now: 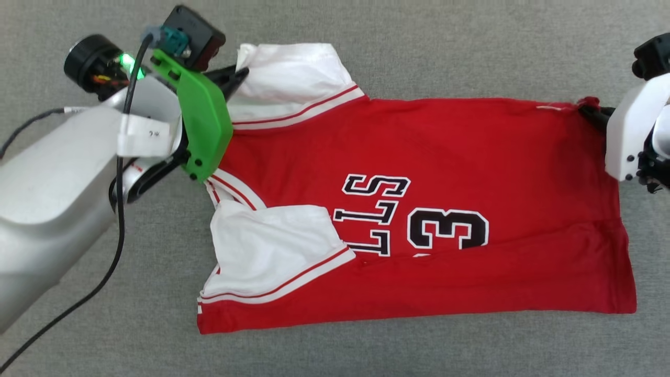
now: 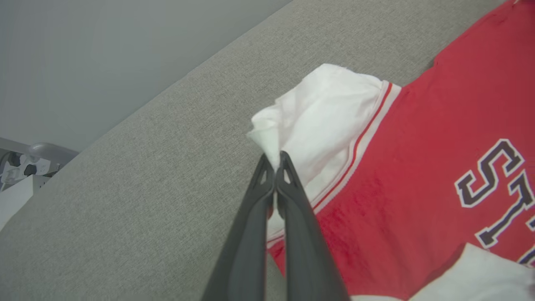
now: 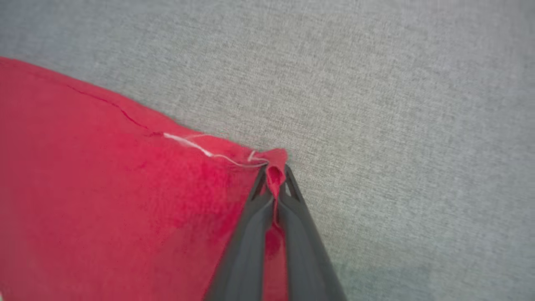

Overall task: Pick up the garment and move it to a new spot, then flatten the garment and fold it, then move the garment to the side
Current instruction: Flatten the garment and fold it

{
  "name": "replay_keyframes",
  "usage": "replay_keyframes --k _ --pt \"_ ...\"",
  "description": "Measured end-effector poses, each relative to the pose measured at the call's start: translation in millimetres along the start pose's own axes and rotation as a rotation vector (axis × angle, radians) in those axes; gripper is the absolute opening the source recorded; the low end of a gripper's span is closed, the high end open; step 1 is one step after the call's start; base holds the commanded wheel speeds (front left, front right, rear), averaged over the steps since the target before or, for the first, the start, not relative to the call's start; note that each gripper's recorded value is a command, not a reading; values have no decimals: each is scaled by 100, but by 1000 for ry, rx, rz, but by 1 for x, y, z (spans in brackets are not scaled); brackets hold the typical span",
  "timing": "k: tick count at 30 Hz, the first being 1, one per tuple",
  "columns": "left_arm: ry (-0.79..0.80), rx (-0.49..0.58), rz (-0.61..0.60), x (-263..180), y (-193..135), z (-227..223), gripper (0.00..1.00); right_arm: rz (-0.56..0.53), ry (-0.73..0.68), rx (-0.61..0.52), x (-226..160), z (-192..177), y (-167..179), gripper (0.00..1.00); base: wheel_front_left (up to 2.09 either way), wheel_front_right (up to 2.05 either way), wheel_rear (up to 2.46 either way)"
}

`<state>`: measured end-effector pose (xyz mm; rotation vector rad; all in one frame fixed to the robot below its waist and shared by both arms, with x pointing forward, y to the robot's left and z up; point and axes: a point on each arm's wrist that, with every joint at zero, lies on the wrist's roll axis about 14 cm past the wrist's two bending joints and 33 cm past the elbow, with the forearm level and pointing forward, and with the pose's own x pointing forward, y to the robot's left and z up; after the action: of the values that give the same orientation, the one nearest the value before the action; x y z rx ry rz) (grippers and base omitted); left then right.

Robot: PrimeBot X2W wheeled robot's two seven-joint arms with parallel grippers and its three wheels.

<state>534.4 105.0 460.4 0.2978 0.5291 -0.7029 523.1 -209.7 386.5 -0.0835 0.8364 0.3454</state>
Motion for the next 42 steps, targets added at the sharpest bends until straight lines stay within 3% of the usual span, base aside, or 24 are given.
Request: replay_keyframes --k 4,14,28,36,37,38,39,42 --pt "-15 -6 7 -18 -10 -5 0 17 -129 -12 -18 16 8 0 0 0 0" --pt "2 -43 -6 -67 -57 -37 0 18 -256 -44 -65 3 12 0 0 0 0" --pt "105 -212 2 -106 -111 -106 0 63 -244 66 -91 -73 32 0 0 0 0" --pt "165 -263 5 -104 -120 -136 0 74 -169 135 -89 -109 40 0 0 0 0" --pt "169 -266 5 -103 -121 -137 0 75 -165 139 -89 -110 41 19 0 0 0" --pt "164 -269 10 -101 -120 -138 36 77 -161 146 -88 -111 42 78 0 0 0" --pt "151 -268 23 -100 -118 -137 96 79 -161 150 -88 -110 43 100 0 0 0" --pt "61 -268 77 -101 -108 -122 100 84 -197 165 -95 -99 44 100 0 0 0"
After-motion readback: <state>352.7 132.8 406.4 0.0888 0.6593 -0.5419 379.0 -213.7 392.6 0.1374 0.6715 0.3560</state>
